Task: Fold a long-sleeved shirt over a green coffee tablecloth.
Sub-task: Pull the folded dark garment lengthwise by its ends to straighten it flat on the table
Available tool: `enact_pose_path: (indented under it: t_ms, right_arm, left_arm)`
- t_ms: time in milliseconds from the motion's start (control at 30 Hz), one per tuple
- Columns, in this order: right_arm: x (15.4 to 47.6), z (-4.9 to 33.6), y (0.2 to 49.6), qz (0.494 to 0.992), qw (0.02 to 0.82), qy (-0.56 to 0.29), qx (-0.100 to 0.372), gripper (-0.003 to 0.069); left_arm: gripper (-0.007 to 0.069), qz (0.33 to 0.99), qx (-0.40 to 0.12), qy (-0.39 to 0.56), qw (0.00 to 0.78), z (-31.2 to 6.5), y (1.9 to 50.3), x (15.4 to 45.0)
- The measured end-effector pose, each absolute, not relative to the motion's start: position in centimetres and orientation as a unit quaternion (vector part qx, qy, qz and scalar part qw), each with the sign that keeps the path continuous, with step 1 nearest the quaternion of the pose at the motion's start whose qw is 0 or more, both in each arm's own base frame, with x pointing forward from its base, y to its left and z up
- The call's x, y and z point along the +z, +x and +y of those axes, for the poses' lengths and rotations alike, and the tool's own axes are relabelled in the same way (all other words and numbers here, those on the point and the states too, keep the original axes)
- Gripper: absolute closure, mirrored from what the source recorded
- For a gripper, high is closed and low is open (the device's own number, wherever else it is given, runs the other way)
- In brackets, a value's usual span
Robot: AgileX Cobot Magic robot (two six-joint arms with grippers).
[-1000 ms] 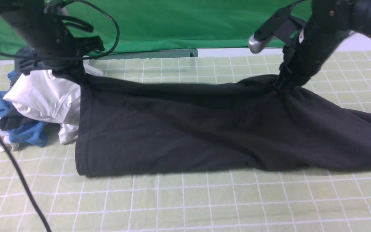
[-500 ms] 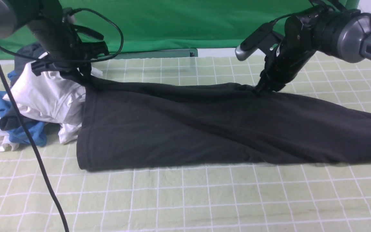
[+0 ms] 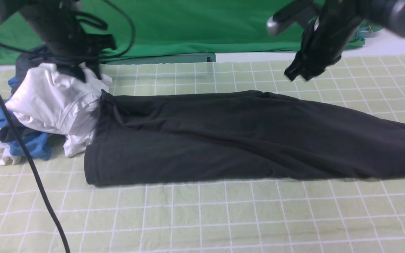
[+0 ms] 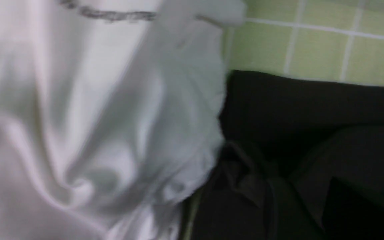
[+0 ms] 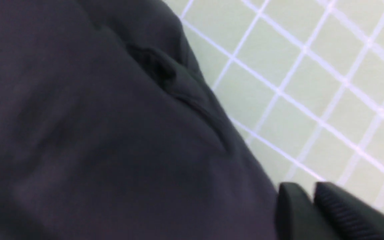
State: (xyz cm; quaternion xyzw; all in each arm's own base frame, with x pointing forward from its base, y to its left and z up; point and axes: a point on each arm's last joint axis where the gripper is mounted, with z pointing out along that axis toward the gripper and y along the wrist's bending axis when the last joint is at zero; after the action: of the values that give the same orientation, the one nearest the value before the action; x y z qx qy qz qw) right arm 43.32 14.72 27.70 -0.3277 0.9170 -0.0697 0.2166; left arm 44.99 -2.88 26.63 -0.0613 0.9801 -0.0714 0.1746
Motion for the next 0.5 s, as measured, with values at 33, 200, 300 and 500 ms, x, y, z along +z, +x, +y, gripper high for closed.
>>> enact_pose_path:
  t_ms: [33, 200, 300, 500]
  right_arm:
    - [28.0, 14.7, 43.2, 0.915, 0.219, -0.332, -0.071, 0.063]
    - [28.7, 14.7, 42.5, 0.906, 0.203, -0.368, -0.059, 0.0662]
    - [28.1, 15.3, 42.2, 0.907, 0.182, -0.38, -0.02, 0.0662]
    - [27.8, 15.9, 42.0, 0.908, 0.179, -0.379, 0.016, 0.0662]
  left_arm:
    - [0.0489, 0.98, -0.072, -0.056, 0.174, -3.1, 45.0, 26.6]
    - [0.061, 0.985, -0.06, -0.04, 0.159, -5.2, 45.1, 25.5]
    - [0.0598, 0.986, -0.027, -0.043, 0.157, -4.5, 45.6, 24.3]
    - [0.0463, 0.987, -0.005, -0.042, 0.154, -3.9, 45.9, 23.6]
